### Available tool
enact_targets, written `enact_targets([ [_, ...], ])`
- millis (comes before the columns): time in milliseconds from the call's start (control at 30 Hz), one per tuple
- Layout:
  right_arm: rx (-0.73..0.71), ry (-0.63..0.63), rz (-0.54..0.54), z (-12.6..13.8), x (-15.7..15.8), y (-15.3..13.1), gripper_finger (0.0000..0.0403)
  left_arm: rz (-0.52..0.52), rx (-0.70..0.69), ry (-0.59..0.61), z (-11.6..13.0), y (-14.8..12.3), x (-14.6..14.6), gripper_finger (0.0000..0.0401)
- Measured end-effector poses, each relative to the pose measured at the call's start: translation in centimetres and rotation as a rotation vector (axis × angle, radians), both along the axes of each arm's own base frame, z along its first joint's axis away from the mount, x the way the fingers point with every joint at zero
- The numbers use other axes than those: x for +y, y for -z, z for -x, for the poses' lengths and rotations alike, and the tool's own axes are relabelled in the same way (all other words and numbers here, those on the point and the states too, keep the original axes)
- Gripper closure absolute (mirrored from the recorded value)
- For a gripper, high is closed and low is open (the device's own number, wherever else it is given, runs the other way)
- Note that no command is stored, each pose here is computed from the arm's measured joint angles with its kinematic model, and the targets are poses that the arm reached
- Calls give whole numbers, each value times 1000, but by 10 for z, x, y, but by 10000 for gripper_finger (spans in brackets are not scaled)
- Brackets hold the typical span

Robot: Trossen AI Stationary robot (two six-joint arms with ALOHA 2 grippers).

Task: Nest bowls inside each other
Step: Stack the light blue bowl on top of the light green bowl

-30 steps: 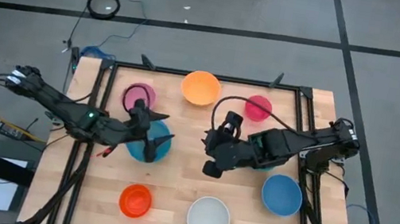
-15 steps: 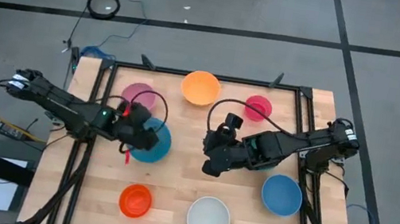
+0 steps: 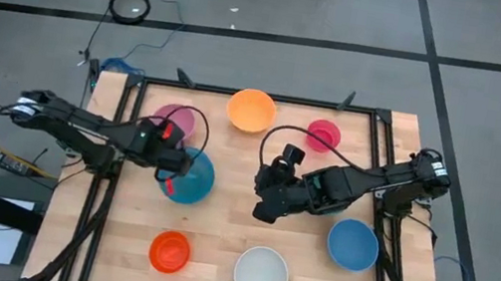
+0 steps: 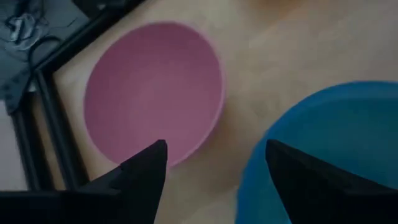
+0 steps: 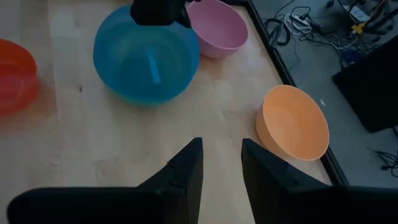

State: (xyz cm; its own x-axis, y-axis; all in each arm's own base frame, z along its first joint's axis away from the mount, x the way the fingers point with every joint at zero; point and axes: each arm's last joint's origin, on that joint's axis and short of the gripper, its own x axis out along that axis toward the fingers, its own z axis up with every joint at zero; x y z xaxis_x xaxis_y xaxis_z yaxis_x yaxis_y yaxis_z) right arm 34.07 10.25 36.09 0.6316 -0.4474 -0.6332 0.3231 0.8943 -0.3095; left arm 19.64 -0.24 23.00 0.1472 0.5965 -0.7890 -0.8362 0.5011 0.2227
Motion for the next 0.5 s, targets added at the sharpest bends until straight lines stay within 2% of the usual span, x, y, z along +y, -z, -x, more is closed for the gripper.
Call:
enact_targets([
  [500, -5, 22, -1, -3, -8, 0, 305, 200, 0, 9, -9, 10, -5, 122],
])
